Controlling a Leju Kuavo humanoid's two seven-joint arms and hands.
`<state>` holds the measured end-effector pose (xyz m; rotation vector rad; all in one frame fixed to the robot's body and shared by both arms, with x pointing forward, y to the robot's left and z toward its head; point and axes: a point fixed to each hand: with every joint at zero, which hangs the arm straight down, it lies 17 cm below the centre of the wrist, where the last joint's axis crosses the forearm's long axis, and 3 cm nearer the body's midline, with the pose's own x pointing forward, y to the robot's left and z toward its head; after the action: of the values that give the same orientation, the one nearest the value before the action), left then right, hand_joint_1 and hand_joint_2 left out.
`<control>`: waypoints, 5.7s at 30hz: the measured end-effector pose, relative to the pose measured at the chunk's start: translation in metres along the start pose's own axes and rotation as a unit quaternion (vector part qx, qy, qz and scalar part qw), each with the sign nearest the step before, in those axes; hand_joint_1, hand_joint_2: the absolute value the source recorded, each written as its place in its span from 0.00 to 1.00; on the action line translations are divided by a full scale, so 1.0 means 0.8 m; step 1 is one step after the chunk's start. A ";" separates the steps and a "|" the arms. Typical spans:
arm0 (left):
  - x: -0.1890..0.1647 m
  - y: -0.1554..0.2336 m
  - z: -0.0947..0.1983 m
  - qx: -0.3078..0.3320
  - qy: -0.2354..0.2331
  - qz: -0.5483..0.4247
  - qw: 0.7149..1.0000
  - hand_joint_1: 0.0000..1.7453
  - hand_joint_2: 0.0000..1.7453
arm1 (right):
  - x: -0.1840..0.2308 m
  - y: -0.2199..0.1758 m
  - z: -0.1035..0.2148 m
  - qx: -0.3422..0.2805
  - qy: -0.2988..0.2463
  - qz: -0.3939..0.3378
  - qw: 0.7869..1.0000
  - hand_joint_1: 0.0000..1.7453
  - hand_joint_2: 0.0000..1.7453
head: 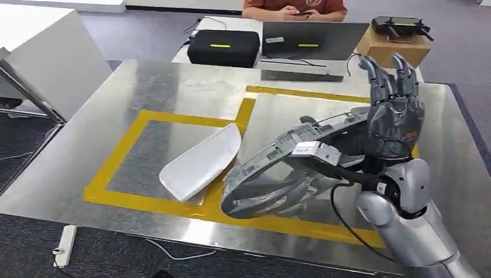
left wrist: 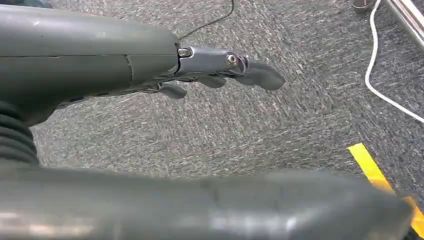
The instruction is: Take the parts from the cabinet and place them on the table.
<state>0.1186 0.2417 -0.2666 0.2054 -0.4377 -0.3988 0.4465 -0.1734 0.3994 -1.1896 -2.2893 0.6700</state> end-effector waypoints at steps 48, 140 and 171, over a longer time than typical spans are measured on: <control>0.017 -0.009 -0.003 -0.016 0.001 -0.019 1.000 0.00 0.00 | -0.018 0.169 -0.007 0.184 -0.007 0.125 0.975 0.00 0.00; 0.003 -0.009 0.001 -0.002 0.012 0.039 0.999 0.00 0.00 | 0.071 0.248 -0.012 0.563 -0.291 0.274 0.723 0.00 0.00; -0.017 -0.003 0.003 -0.001 0.031 0.060 0.998 0.00 0.00 | 0.053 0.186 -0.093 0.558 -0.111 0.119 0.814 0.00 0.00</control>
<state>0.1053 0.2448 -0.2705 0.1871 -0.3862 -0.2735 0.5606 -0.0478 0.3735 -0.7751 -1.3650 1.9549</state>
